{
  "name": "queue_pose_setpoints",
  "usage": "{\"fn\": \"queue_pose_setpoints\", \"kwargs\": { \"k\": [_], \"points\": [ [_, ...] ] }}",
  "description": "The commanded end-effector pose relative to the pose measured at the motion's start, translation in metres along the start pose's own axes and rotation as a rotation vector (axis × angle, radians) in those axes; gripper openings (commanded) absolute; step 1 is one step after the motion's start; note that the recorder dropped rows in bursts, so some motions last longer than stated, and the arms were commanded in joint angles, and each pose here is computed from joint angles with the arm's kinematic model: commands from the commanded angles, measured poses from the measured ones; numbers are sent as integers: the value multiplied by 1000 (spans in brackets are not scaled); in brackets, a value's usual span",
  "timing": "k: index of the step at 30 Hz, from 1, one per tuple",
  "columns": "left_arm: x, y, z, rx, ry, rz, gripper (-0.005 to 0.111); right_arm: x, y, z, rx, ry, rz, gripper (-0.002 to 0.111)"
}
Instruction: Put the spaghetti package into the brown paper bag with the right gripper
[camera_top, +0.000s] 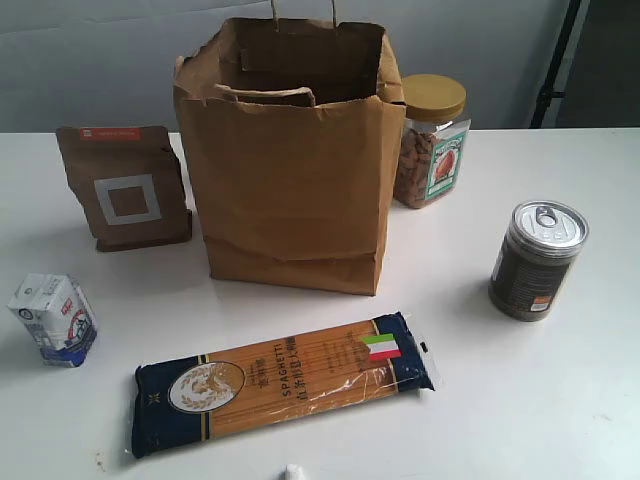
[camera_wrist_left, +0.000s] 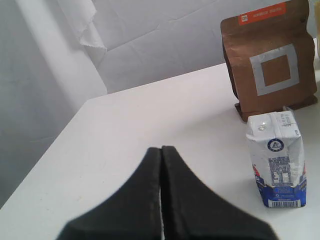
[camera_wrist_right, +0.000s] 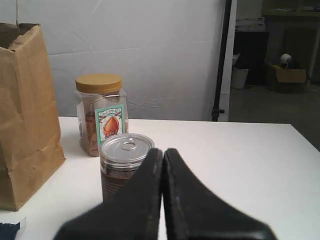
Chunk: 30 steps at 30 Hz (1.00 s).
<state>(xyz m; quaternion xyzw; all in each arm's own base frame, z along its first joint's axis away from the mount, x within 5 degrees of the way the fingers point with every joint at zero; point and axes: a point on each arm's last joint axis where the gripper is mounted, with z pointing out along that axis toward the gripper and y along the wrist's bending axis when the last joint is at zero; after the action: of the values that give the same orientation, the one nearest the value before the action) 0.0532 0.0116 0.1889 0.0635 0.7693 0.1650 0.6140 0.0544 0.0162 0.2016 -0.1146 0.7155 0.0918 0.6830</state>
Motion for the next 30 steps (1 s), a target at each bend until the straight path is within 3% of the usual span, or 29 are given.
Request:
{"fn": "queue_pose_setpoints", "kwargs": {
  "k": [1, 5, 6, 8, 9, 13, 15, 16, 19, 20, 24, 27, 30],
  "points": [
    [1, -1, 1, 5, -1, -7, 0, 0, 0, 0, 8, -5, -7, 0],
    [1, -1, 1, 5, -1, -7, 0, 0, 0, 0, 7, -9, 9, 0],
    [1, -1, 1, 5, -1, -7, 0, -1, 0, 0, 2, -26, 76, 0],
    [1, -1, 1, 5, -1, -7, 0, -21, -3, -3, -20, -245, 416, 0],
    [1, -1, 1, 5, -1, -7, 0, -28, -4, -5, -22, -302, 450, 0],
    [1, -1, 1, 5, -1, -7, 0, -118, 5, -22, -167, -466, 190, 0],
    [1, -1, 1, 5, -1, -7, 0, -159, 21, -15, -333, -479, -56, 0],
    [1, -1, 1, 5, -1, -7, 0, -181, 35, -8, -483, -475, -134, 0],
    [1, -1, 1, 5, -1, -7, 0, -199, 69, 20, -734, -328, -283, 0],
    [1, -1, 1, 5, -1, -7, 0, -204, 79, 28, -814, -279, -219, 0],
    [1, -1, 1, 5, -1, -7, 0, -207, 124, 75, -1055, -116, -213, 0],
    [1, -1, 1, 5, -1, -7, 0, -198, 150, 110, -1154, 27, -152, 0],
    [1, -1, 1, 5, -1, -7, 0, -186, 165, 138, -1162, 115, -126, 0]
  ]
}}
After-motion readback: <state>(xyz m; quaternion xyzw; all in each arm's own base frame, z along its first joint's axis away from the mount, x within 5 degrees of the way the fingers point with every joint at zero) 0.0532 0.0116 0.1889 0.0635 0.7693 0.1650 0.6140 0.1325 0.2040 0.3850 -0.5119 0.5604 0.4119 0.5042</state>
